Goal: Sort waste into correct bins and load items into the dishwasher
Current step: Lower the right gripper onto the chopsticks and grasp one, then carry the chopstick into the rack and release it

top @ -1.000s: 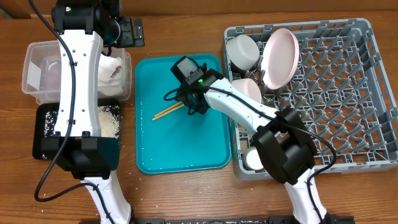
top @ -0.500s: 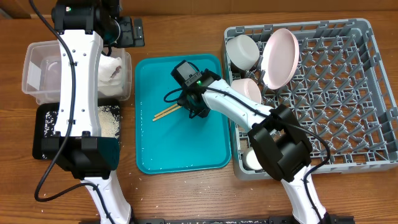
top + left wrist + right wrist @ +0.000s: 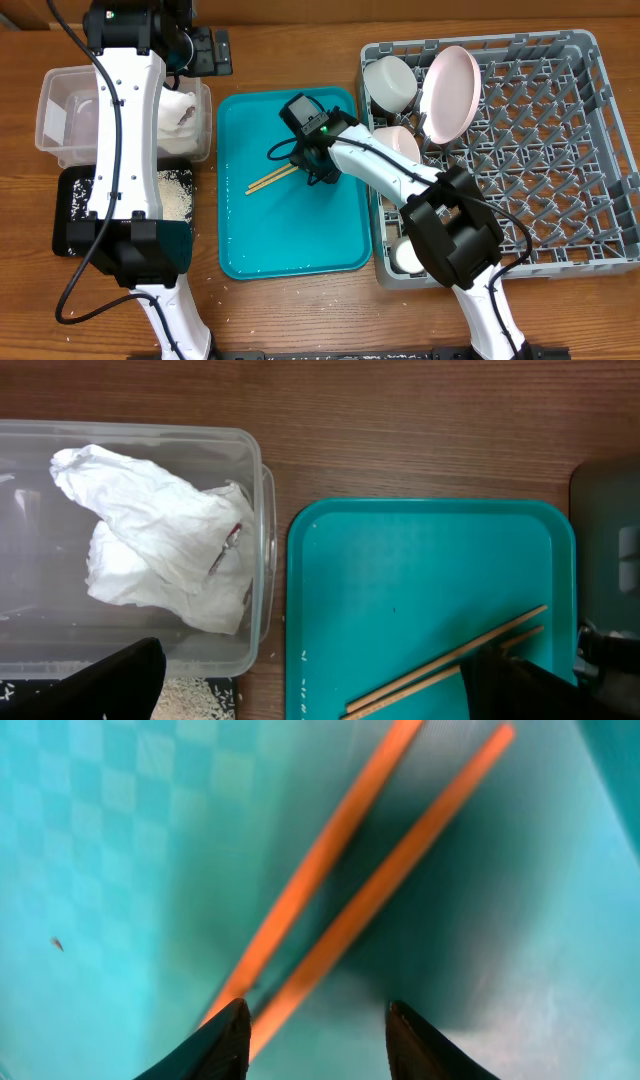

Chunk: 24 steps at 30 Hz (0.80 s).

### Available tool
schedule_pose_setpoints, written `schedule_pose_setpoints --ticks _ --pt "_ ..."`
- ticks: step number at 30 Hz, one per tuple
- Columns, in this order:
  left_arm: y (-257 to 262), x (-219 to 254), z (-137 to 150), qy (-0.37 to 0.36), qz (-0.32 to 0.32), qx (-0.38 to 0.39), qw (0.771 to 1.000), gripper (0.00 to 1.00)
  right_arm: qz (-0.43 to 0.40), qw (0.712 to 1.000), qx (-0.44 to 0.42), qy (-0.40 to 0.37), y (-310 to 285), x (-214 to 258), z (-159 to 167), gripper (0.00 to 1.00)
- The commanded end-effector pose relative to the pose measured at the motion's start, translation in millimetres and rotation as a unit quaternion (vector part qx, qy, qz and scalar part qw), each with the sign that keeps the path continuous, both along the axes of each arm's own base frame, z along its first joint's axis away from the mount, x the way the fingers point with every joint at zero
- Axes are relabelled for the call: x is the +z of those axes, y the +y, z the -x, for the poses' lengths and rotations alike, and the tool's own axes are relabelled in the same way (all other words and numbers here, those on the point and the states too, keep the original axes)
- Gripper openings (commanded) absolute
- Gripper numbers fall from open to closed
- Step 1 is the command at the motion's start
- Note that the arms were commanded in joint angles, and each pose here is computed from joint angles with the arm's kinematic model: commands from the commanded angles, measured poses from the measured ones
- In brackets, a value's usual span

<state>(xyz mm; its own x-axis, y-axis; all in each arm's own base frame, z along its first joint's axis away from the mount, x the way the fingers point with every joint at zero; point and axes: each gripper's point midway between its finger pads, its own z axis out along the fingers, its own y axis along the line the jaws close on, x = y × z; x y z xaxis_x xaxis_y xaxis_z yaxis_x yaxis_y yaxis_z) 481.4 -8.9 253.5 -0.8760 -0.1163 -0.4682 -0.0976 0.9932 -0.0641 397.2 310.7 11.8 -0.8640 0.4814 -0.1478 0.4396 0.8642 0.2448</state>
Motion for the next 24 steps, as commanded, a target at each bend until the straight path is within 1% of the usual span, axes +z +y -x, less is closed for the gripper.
schedule_pose_setpoints --ticks 1,6,9,12,16,18,22,24 --pt "1.4 21.8 1.7 -0.028 -0.004 0.004 1.0 1.0 0.043 0.999 0.015 0.025 -12.3 -37.9 -0.4 0.44" --pt "1.4 21.8 1.7 -0.028 -0.004 0.004 1.0 1.0 0.073 0.995 0.033 0.058 -12.7 -49.8 1.4 0.44" --pt "1.4 21.8 1.7 -0.028 -0.004 0.004 1.0 1.0 0.083 0.992 0.04 0.083 -14.5 -50.7 11.3 0.44" --pt "1.4 21.7 1.8 -0.028 -0.004 0.004 1.0 1.0 0.068 0.99 0.05 0.116 -10.2 -49.8 25.7 0.43" --pt "1.4 21.7 1.8 -0.028 -0.004 0.004 1.0 1.0 0.074 0.986 0.052 0.142 -14.8 -49.7 37.4 0.4" --pt "1.4 21.8 1.7 -0.028 -0.004 0.004 1.0 1.0 0.07 0.986 0.054 0.142 -13.5 -49.7 37.2 0.36" --pt "0.5 21.7 1.8 -0.028 -0.004 0.003 1.0 1.0 0.06 0.987 0.053 0.14 -9.0 -52.5 35.5 0.34" --pt "0.5 21.7 1.8 -0.028 -0.004 0.003 1.0 1.0 0.049 0.986 0.055 0.148 -4.6 -56.9 37.9 0.3"
